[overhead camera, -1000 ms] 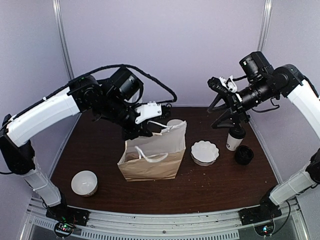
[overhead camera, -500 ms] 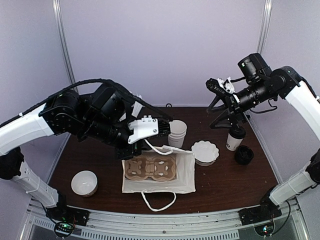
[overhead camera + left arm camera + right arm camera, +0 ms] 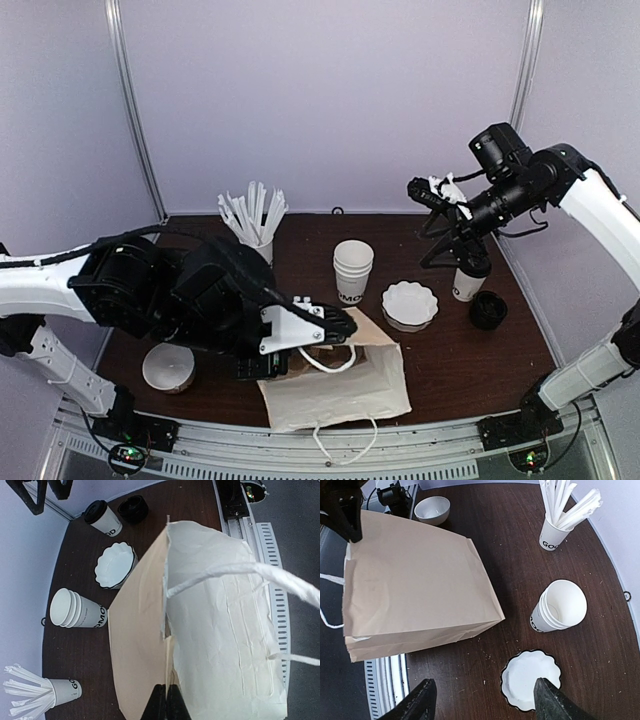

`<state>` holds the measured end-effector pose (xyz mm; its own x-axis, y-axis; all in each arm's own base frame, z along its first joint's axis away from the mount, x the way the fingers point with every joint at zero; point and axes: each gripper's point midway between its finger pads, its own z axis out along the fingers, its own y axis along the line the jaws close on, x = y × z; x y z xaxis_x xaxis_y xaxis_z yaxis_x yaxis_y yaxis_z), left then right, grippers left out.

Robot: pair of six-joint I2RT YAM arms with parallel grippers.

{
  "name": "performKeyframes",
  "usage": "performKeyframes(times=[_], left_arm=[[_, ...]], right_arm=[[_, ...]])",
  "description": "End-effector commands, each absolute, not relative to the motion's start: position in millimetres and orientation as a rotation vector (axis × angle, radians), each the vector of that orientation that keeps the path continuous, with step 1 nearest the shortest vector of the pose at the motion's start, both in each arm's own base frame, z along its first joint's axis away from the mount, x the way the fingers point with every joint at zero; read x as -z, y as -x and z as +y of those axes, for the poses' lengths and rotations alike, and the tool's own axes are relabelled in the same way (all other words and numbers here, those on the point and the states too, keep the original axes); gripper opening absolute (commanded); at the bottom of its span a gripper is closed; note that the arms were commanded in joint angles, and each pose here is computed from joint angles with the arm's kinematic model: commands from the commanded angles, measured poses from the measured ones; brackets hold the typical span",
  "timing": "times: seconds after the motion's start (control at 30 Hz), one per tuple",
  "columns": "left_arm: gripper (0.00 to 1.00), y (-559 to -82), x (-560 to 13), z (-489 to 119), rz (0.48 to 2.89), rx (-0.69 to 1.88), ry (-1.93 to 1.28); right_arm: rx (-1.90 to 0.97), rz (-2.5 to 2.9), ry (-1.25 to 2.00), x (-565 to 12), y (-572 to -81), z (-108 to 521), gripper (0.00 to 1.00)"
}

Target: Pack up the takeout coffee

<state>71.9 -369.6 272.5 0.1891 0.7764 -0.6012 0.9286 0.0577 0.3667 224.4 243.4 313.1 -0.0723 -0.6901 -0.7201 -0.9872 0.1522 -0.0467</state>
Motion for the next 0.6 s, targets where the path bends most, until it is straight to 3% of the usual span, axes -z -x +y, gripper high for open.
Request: performKeyframes(times=[0.0,0.33,0.57], left_arm=[[0.0,-65.6,-296.4,-371.7,1.573,0.29,-1.598],[0.0,-77.4,-300.6,-376.2,1.526,0.196,-1.545],[0.0,-109.9,-307.7,-375.6,1.586,0.269,-1.545]], right_arm=[[-0.542,1.863,1.544,-309.2,-238.4,226.5,0.7],[-0.192,2.217,1.157,-269.7,-337.2,138.2,0.72],[-0.087,2.518,1.026,-215.6,-370.3,78.9,0.74]])
